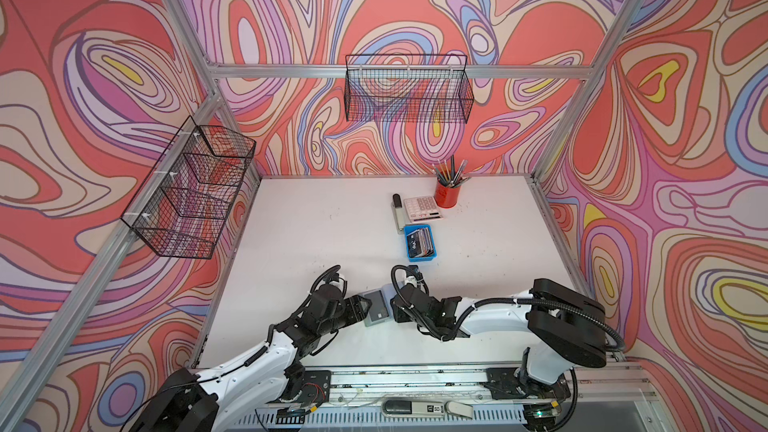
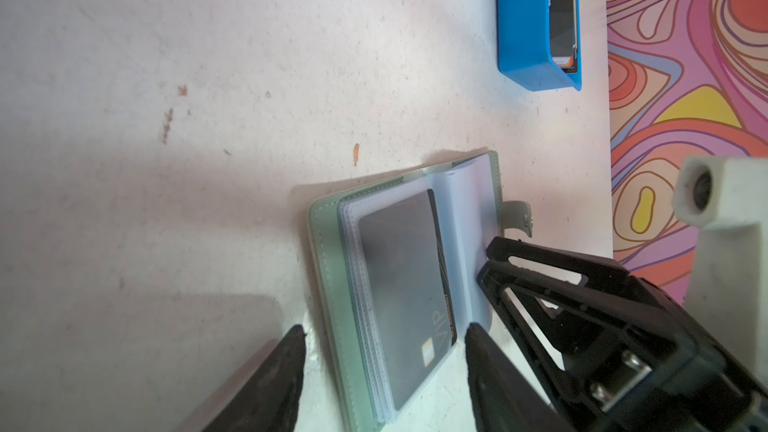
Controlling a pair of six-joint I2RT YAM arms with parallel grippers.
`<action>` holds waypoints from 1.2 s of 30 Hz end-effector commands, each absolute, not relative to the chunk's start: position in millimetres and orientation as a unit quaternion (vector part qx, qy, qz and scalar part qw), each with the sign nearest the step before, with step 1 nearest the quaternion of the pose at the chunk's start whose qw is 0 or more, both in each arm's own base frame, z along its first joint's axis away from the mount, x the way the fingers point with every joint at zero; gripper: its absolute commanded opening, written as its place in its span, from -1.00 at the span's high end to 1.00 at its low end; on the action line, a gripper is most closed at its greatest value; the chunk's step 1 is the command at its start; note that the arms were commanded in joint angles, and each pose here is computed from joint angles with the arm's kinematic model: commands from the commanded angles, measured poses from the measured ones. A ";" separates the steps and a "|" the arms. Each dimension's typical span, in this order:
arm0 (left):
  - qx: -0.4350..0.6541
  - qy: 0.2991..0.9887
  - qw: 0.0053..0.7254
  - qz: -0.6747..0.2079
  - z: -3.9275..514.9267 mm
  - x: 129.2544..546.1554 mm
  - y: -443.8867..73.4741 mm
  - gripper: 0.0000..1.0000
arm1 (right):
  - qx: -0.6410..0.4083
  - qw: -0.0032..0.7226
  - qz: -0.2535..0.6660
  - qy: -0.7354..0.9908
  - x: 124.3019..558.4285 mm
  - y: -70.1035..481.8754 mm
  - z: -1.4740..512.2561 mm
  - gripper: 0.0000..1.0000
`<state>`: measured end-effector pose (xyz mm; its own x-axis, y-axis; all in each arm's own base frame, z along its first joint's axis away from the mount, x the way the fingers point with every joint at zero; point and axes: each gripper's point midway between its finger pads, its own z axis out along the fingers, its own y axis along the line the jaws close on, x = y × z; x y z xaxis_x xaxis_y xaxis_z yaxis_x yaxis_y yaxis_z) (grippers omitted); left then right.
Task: Put the credit cards into the card holder
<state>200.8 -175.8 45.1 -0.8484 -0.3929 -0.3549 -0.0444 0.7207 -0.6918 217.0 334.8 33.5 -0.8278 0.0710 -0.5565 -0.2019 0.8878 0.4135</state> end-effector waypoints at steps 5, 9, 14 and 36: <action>-0.126 0.893 0.244 -0.355 41.7 200.1 -174.9 -0.26 | -0.044 0.252 0.305 0.917 207.5 361.3 34.0 0.00; -0.125 0.893 0.245 -0.357 42.4 200.0 -175.3 -0.26 | -0.045 0.238 0.338 0.909 204.0 373.0 37.4 0.00; -0.127 0.893 0.246 -0.355 41.6 200.0 -174.2 -0.26 | -0.048 0.235 0.371 0.897 202.0 381.9 46.1 0.00; -0.145 0.888 0.270 -0.343 45.9 198.5 -160.3 -0.27 | -0.046 0.236 0.425 0.873 199.5 394.9 60.9 0.05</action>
<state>203.5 -169.4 57.4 -0.8113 -0.4320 -0.3940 -0.0307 0.7043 -0.7092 197.4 395.3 62.1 -0.8859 0.1000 -0.4530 -0.2900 0.6429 0.7089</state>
